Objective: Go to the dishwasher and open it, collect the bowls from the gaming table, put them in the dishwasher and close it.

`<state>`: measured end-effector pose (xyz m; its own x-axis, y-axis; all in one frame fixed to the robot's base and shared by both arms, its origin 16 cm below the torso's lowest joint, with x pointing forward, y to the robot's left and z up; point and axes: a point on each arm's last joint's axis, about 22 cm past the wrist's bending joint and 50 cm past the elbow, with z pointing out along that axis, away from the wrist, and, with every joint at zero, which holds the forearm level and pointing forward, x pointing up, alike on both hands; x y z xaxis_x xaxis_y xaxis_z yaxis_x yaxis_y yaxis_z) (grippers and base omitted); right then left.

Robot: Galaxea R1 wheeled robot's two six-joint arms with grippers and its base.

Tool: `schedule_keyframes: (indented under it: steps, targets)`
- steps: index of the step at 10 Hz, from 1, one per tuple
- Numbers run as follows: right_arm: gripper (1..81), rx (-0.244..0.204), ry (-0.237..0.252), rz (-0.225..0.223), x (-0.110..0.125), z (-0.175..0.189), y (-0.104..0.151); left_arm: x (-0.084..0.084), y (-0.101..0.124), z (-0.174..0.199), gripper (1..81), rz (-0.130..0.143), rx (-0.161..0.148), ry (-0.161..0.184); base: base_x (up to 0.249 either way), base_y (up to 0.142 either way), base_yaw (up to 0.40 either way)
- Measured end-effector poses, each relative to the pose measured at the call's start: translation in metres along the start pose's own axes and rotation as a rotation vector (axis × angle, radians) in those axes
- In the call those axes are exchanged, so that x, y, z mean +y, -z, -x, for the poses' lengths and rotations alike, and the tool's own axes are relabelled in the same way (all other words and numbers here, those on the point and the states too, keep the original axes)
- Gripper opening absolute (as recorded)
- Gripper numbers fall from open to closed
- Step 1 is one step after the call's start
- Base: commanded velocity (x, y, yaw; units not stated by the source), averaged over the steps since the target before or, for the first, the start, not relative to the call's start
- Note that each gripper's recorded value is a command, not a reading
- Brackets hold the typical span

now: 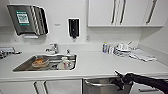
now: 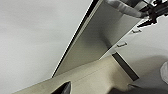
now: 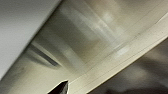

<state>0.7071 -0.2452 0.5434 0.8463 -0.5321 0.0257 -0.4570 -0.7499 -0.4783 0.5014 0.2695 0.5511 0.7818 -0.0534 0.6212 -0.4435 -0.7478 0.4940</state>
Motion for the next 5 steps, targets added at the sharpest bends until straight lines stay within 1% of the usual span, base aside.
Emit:
schedule_keyframes:
  steps: [1,3,4,5]
  targets:
    - [81.1,0.005,0.002,-0.028,-0.001,0.003,0.0,0.0,0.0,0.0,81.1,0.0,-0.001,0.0,0.0,0.0,0.0]
    - [81.1,0.01,0.006,-0.068,0.0,0.008,0.002,0.001,-0.001,0.001,81.1,0.002,-0.001,0.001,0.0,0.0,0.0]
    - [81.1,0.008,0.01,-0.082,0.003,0.012,0.003,0.001,-0.001,0.003,81.1,0.002,-0.004,0.003,0.0,0.0,0.0]
    - [81.1,0.0,0.008,-0.095,0.011,0.019,0.005,0.001,-0.001,0.003,81.1,0.002,-0.004,0.004,0.0,0.0,0.0]
